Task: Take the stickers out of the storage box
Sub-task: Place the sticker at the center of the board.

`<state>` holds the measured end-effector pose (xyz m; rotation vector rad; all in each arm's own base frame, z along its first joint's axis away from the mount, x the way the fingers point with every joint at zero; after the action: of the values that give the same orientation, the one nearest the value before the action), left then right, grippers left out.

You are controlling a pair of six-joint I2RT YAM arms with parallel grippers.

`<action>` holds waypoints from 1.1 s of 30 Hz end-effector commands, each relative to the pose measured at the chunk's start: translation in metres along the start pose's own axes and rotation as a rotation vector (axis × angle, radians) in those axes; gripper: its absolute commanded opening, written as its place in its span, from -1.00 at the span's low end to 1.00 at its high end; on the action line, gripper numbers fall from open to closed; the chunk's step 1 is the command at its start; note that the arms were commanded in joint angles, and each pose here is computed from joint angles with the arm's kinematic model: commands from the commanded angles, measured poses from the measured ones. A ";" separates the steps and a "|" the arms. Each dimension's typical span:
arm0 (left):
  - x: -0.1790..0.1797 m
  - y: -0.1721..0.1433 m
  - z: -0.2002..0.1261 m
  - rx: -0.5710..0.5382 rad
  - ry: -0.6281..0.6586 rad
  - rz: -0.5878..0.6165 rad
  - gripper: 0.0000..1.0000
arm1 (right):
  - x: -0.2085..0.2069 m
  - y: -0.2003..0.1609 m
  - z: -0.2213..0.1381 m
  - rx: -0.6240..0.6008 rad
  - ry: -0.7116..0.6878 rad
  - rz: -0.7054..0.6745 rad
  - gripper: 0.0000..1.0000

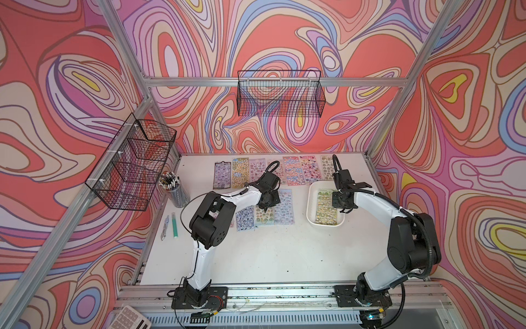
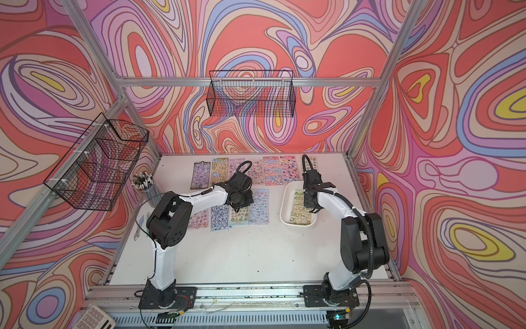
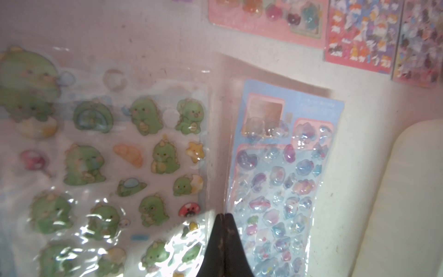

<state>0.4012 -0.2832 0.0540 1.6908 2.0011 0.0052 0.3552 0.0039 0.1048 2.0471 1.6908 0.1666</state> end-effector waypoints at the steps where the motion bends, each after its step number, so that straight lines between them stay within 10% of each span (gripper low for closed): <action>1: 0.004 0.005 -0.001 -0.008 0.023 -0.021 -1.00 | 0.002 -0.004 -0.002 0.003 0.006 -0.007 -0.96; 19: -0.054 0.039 -0.081 -0.127 -0.129 0.171 -0.24 | -0.002 -0.023 0.000 0.037 -0.023 -0.009 -0.96; 33: -0.165 -0.038 -0.093 -0.043 -0.160 0.622 -0.03 | 0.003 -0.041 -0.007 0.019 0.071 0.083 -0.94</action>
<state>0.3567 -0.4187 0.2259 1.9465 1.2756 0.0580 0.3236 0.0100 0.0939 2.1264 1.6569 0.2219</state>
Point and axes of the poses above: each gripper's point midway between its finger pads, its own z axis out along the fingers, its own x axis along the line the jaws close on, y = z × x, the point moved 2 cm from there along -z, back along the fingers, and after that the axes turned 1 degree about z, right-handed, at the moved point
